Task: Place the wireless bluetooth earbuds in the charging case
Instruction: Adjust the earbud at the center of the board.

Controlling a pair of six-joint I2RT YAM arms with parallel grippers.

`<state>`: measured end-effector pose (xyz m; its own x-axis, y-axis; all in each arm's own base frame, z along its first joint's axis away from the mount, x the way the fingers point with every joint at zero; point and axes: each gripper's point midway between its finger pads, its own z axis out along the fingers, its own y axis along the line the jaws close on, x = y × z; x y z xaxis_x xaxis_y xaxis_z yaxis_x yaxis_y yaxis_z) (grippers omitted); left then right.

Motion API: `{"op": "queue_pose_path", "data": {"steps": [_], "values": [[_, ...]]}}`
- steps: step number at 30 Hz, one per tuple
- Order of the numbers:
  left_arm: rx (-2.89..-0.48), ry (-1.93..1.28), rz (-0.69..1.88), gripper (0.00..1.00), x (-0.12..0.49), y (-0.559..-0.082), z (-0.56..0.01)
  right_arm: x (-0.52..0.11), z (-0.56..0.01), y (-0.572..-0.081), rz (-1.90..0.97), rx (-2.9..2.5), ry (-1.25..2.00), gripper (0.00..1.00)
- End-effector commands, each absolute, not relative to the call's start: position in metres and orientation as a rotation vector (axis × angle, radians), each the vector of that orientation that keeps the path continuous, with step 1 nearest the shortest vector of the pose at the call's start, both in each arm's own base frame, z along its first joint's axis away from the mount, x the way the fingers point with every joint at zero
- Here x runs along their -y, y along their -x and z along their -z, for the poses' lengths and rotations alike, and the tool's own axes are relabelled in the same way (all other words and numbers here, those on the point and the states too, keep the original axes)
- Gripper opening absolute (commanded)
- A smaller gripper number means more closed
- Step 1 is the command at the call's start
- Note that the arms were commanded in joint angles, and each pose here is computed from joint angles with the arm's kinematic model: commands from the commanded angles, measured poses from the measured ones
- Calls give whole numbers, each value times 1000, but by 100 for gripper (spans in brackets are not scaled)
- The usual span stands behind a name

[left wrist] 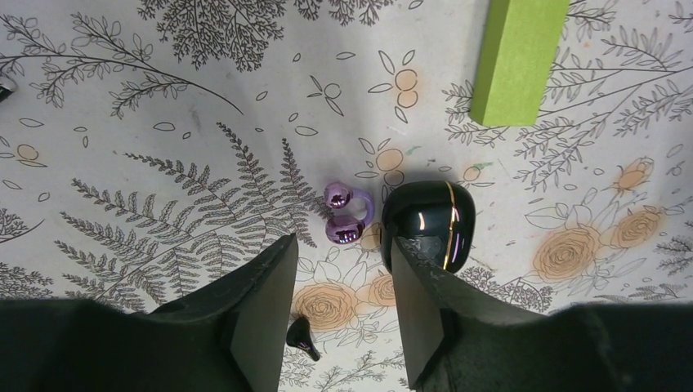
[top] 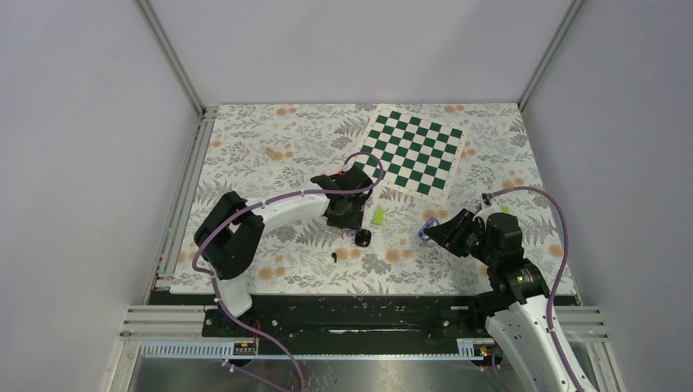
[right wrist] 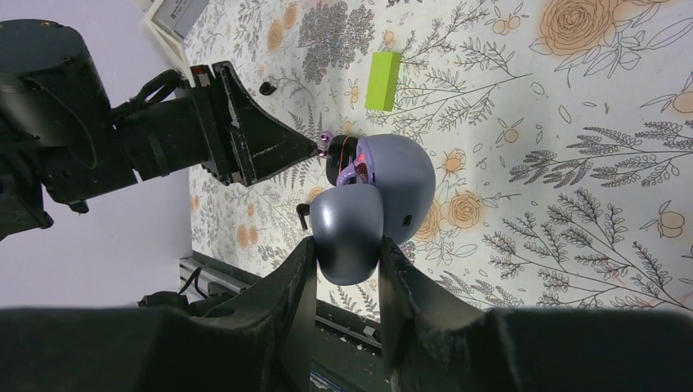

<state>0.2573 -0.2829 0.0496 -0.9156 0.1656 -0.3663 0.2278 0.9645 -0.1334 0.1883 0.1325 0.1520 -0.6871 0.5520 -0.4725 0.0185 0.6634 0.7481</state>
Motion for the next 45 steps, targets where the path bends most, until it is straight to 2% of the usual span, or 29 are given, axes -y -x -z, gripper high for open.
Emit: {"op": "queue_pose_path", "data": {"steps": [1, 13, 23, 34, 39, 45], "values": [[-2753, -261, 220, 47, 283, -260, -43, -134, -166, -192, -977, -2131, -415, 0], [-2761, -237, 152, 46, 277, -264, -32, -134, -165, -192, -972, -2140, -412, 0], [-2741, -213, -2, 45, 253, -269, -31, -135, -163, -193, -978, -2140, -416, 0], [-2631, -157, -43, 44, 240, -280, -60, -135, -161, -193, -978, -2140, -414, 0], [-2520, -234, -82, 43, 242, -277, -79, -136, -159, -194, -987, -2140, -418, 0], [-2548, -420, -9, 41, 258, -252, -67, -137, -158, -194, -991, -2143, -418, 0]]}}
